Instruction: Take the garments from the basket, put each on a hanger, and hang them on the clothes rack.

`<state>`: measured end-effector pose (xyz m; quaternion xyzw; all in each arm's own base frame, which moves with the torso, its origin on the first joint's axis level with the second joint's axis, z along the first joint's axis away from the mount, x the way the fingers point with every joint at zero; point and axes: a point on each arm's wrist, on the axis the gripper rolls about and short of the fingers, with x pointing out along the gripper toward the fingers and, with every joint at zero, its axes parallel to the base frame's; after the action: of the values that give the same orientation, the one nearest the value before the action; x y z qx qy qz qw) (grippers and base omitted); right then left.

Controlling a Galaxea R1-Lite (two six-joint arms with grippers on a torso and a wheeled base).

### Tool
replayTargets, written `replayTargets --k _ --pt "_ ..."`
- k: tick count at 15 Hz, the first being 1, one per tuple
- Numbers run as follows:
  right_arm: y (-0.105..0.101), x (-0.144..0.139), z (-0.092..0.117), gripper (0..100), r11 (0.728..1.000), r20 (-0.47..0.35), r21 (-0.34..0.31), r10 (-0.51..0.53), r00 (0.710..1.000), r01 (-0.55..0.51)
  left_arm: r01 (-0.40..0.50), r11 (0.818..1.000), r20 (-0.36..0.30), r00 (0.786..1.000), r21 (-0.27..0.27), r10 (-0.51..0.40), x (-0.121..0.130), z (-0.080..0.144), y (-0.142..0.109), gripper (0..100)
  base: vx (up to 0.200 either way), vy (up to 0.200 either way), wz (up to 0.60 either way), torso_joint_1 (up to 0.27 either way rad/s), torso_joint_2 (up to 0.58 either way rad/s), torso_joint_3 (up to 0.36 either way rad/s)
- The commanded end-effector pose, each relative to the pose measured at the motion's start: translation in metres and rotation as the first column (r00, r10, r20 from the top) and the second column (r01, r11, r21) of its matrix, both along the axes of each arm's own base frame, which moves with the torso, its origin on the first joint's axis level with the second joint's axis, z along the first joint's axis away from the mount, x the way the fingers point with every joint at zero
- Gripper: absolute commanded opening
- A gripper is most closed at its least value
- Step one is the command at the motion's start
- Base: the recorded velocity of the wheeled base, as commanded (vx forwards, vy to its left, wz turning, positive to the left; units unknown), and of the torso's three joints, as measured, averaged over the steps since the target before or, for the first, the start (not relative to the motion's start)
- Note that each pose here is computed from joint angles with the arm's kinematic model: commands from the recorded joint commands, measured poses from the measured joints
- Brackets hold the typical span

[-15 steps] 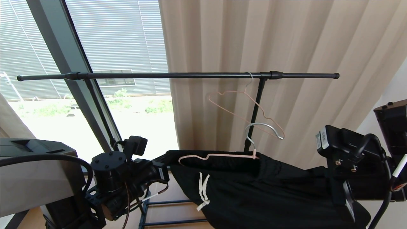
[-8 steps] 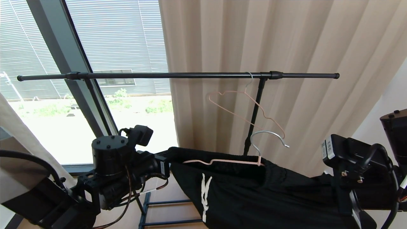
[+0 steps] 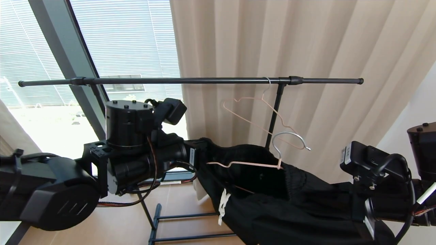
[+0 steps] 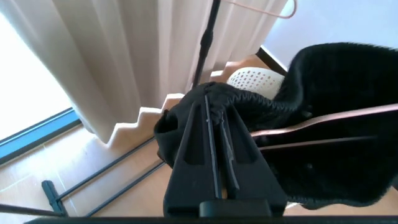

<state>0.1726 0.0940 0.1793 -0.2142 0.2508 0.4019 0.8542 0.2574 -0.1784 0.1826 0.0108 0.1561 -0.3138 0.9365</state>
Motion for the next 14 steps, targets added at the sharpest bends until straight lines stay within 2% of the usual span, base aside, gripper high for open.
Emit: replayTargets --k 1,4,10,11,12,14 --pt "-0.001 -0.002 -0.001 0 1.0 -0.002 -0.003 -0.002 1.0 0.002 0.002 1.0 0.07 0.998 -0.022 0.0 -0.004 0.026 0.004 0 0.0 0.0 0.0 0.0 0.0 0.0" --pt "-0.005 0.0 -0.001 0 0.999 0.005 -0.01 -0.038 0.999 0.038 -0.006 1.0 0.083 0.997 -0.011 0.007 -0.012 0.036 0.013 0 0.0 0.0 0.0 0.0 0.0 0.0" --pt "0.014 0.016 -0.013 0 0.995 -0.018 0.035 -0.089 0.996 0.089 0.164 0.986 0.011 0.986 0.036 -0.164 -0.057 0.041 -0.013 0 0.0 0.0 0.0 0.0 0.0 0.0" --pt "0.017 0.017 -0.014 0 0.995 -0.016 0.042 -0.088 0.996 0.089 0.172 0.984 0.005 0.985 0.041 -0.172 -0.059 0.04 -0.014 0 0.0 0.0 0.0 0.0 0.0 0.0" --pt "0.024 0.021 -0.015 0 0.993 -0.008 0.076 -0.09 0.996 0.09 0.179 0.983 0.011 0.984 0.038 -0.18 -0.061 0.045 -0.015 0 0.0 0.0 0.0 0.0 0.0 0.0" --pt "0.032 0.023 -0.02 0 0.993 -0.007 0.057 -0.1 0.995 0.1 0.173 0.985 0.019 0.985 0.031 -0.173 -0.058 0.059 -0.016 0 0.0 0.0 0.0 0.0 0.0 0.0"
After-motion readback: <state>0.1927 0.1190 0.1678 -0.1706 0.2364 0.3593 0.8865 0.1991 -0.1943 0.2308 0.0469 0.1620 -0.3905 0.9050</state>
